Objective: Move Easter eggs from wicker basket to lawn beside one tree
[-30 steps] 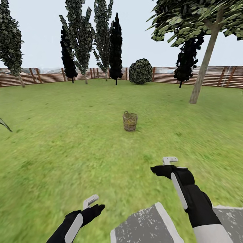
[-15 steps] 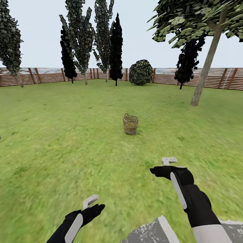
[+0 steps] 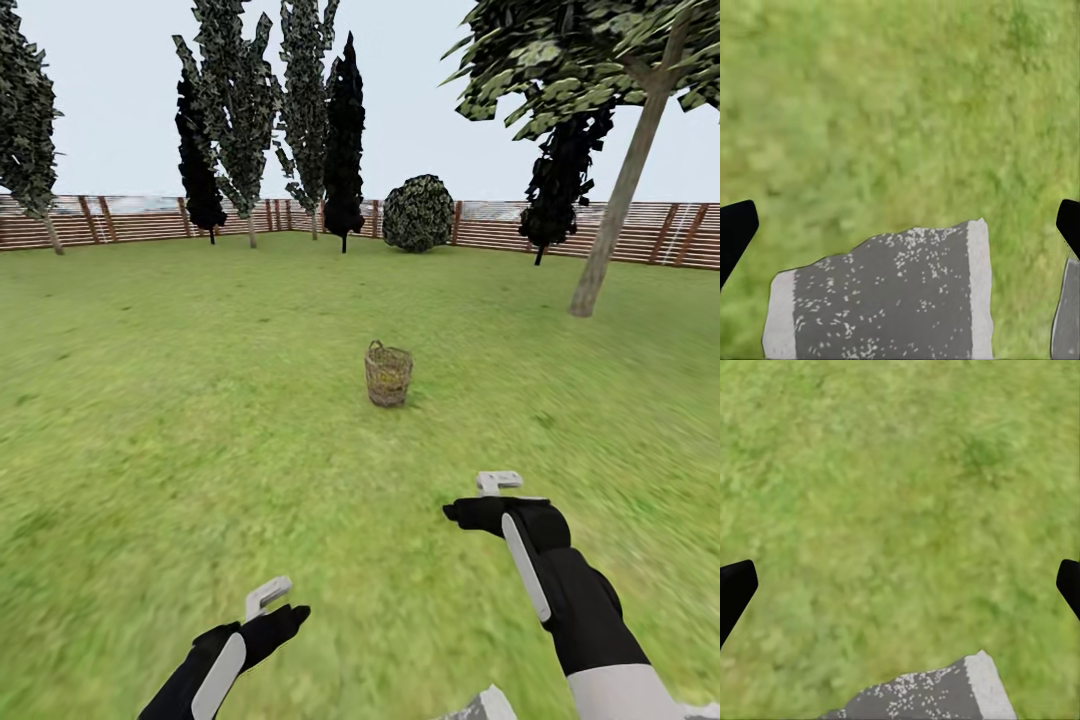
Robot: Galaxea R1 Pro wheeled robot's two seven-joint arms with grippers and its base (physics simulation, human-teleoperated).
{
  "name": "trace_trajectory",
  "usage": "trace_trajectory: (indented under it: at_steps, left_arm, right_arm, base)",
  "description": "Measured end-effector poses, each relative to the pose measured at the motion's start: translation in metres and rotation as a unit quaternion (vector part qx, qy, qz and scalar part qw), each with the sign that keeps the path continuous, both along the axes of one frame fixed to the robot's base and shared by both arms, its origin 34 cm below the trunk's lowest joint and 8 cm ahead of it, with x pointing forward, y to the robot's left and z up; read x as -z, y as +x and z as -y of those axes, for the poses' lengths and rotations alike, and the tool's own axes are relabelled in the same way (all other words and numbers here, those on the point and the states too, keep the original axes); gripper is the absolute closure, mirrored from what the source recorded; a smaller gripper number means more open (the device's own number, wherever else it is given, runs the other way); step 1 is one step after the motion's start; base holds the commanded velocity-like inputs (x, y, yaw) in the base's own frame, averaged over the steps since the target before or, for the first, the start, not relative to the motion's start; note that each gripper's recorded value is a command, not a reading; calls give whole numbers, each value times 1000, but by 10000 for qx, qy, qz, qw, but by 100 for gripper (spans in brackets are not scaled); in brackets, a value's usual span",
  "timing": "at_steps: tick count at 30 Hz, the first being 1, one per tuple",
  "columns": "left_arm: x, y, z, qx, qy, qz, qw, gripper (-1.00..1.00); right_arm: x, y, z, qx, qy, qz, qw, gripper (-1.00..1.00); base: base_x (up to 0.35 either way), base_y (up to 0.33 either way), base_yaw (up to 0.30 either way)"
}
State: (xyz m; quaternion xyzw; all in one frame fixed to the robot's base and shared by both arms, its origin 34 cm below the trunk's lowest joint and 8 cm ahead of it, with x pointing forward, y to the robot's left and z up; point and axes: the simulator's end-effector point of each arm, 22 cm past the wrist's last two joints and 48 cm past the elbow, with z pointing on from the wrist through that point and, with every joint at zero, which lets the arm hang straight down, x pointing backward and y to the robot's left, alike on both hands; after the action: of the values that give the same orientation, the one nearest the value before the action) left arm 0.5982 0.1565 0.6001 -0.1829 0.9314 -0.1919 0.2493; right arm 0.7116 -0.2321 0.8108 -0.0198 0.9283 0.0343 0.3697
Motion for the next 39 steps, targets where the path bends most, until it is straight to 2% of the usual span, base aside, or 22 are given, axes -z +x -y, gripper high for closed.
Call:
trace_trajectory:
  at_steps: [10,15,19,24,29,30,31,33,36,39]
  left_arm:
    - [2,-1,-7,-61,-14,-24,10000,-100]
    - [4,-2,-8,-66,-16,-54,10000,-100]
    - [4,-3,-9,-72,-18,-65,10000,-100]
    - [5,-3,-12,-108,-3,-71,9999,-100]
    - [6,-3,-15,-233,-46,-101,9997,-100]
    - [6,-3,-15,-253,-53,-105,9996,-100]
    - [7,-3,-15,-259,-55,-108,9996,-100]
    - [7,-4,-15,-275,-58,-114,9995,-100]
    - [7,-4,-17,-281,-42,-121,9995,-100]
    - [8,-4,-21,-293,-19,-132,9995,-100]
  right_arm:
    - [5,1,1,4,2,-83,10000,-100]
    - [4,11,8,49,-29,-137,9999,-100]
    - [9,25,23,238,28,-315,9992,-100]
    - [9,32,33,394,119,-365,9985,-100]
    - [-22,40,35,411,120,-13,9991,-100]
    - [-46,40,37,415,93,197,9989,-100]
    - [-53,36,38,422,76,252,9988,-100]
    - [-72,22,55,486,-75,496,9976,-100]
    - [-79,16,62,491,-151,612,9968,-100]
    - [-74,11,64,479,-212,587,9969,-100]
  base:
    - [334,0,0]
    - [334,0,0]
    - [334,0,0]
    - [334,0,0]
    - [334,0,0]
    - [334,0,0]
    - [334,0,0]
    - [334,0,0]
    - [334,0,0]
    - [334,0,0]
